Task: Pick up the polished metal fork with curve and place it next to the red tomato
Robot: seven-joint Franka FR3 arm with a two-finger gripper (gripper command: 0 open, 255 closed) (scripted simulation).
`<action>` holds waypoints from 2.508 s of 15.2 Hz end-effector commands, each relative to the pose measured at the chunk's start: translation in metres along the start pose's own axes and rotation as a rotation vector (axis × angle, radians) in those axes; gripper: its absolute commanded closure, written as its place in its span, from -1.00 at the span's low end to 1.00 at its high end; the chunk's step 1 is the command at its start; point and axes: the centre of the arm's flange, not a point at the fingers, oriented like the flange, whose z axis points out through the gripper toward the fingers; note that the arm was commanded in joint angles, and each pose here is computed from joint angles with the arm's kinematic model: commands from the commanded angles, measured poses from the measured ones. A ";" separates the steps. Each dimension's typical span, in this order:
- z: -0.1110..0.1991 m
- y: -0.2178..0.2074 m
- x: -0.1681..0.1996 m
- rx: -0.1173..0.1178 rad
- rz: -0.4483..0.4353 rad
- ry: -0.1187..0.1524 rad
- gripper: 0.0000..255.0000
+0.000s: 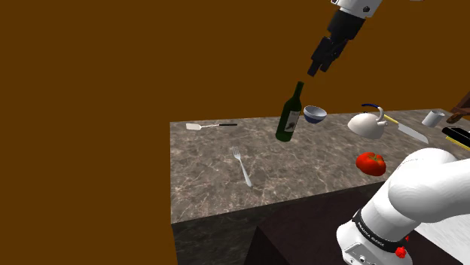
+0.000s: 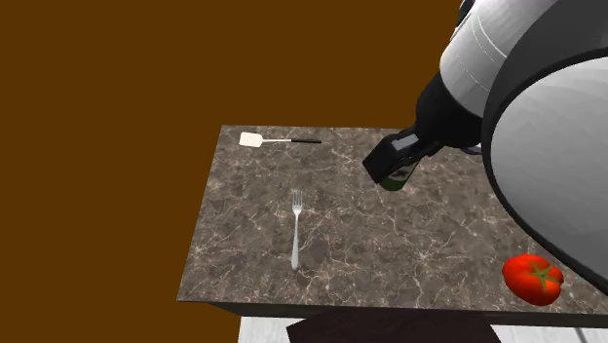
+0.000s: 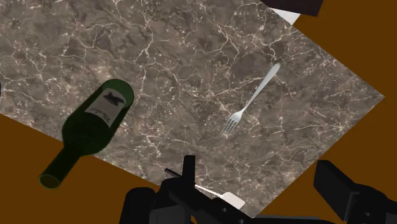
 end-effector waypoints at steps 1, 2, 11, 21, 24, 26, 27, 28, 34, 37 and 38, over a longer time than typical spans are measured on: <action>0.000 0.000 0.000 0.000 0.000 0.000 -1.00; 0.012 -0.004 0.004 -0.002 0.016 -0.004 -1.00; 0.125 -0.033 0.037 -0.018 0.158 -0.036 -1.00; 0.251 -0.058 0.073 -0.036 0.316 -0.073 -1.00; 0.290 -0.063 0.084 -0.041 0.364 -0.084 -1.00; 0.315 -0.067 0.091 -0.045 0.396 -0.091 -1.00; 0.328 -0.069 0.095 -0.047 0.411 -0.095 -1.00; 0.341 -0.070 0.098 -0.049 0.427 -0.098 -1.00; 0.419 -0.078 0.119 -0.059 0.522 -0.120 -1.00; 0.437 -0.079 0.121 -0.061 0.538 -0.124 -1.00; 0.442 -0.079 0.121 -0.061 0.538 -0.124 -1.00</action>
